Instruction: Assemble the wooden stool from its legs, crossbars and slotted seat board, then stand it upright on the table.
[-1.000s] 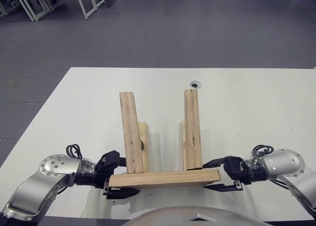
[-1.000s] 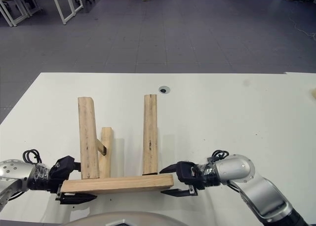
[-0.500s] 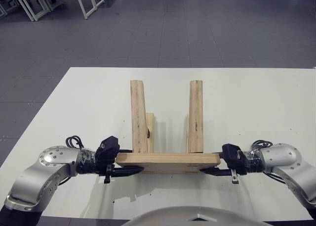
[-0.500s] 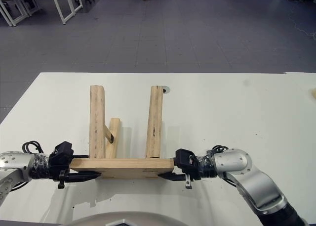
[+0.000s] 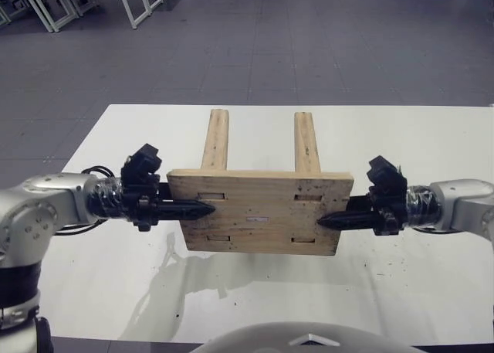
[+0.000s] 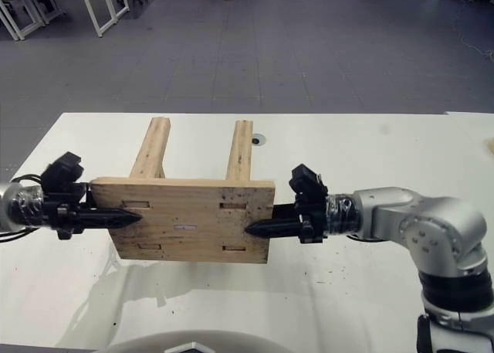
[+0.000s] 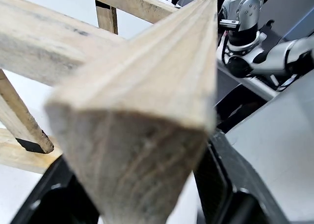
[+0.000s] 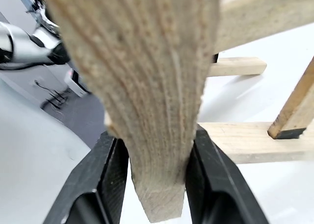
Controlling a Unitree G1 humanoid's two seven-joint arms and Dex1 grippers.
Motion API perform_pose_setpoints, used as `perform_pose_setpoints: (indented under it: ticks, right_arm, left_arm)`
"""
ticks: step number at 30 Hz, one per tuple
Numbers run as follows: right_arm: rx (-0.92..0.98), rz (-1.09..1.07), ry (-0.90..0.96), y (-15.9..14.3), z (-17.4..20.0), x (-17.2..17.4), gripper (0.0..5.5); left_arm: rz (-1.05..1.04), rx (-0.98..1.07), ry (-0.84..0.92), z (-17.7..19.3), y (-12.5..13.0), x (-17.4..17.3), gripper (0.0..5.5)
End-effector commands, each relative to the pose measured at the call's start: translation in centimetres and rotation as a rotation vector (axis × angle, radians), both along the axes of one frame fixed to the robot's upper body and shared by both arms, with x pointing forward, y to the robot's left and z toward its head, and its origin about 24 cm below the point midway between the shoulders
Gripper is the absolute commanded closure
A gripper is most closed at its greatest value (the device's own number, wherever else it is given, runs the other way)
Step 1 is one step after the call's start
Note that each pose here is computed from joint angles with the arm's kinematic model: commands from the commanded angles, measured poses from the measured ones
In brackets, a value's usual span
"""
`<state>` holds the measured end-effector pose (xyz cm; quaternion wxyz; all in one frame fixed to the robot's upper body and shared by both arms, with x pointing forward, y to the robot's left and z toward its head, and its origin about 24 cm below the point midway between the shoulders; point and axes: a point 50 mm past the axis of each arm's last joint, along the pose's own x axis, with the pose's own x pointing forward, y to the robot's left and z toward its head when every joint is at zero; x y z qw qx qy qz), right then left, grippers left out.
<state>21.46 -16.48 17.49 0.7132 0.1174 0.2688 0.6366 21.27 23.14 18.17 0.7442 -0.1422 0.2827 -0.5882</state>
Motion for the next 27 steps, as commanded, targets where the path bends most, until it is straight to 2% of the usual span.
perform_pose_setpoints:
  ticks: [1, 3, 7, 11, 15, 19, 25, 27]
  right_arm:
    - [0.258, 0.005, 0.255, 0.7, 2.2, 1.7, 4.13]
    - [0.268, 0.055, 0.382, 0.4, 2.9, 1.8, 4.13]
    - [0.275, 0.082, 0.526, -0.5, 4.0, 4.3, 4.13]
    - [0.336, 0.050, 0.652, -1.1, 4.8, 6.8, 4.13]
    - [0.335, -0.037, 0.792, -1.1, 3.0, 8.3, 4.13]
    - [0.362, -0.144, 0.847, -1.6, 2.6, 9.7, 3.14]
    - [0.371, -0.305, 0.869, -4.6, 1.5, 9.7, 1.85]
    - [0.373, -0.335, 0.863, -5.5, 1.3, 9.4, 1.47]
  left_arm:
    - [-0.162, -0.163, 0.396, -0.2, -1.9, -0.1, 3.29]
    - [-0.194, -0.185, 0.446, 0.8, -2.0, 0.5, 3.29]
    - [-0.195, -0.282, 0.476, 2.5, -2.3, 2.8, 3.29]
    - [-0.113, -0.312, 0.585, 1.9, -3.0, 5.3, 2.64]
    - [0.016, -0.355, 0.656, 0.9, -3.5, 7.9, 1.95]
    - [0.129, -0.393, 0.708, 0.4, -3.3, 9.7, 1.12]
    - [0.223, -0.410, 0.702, 0.6, -0.9, 9.6, 0.04]
    - [0.232, -0.389, 0.702, 0.2, -0.3, 9.1, 0.00]
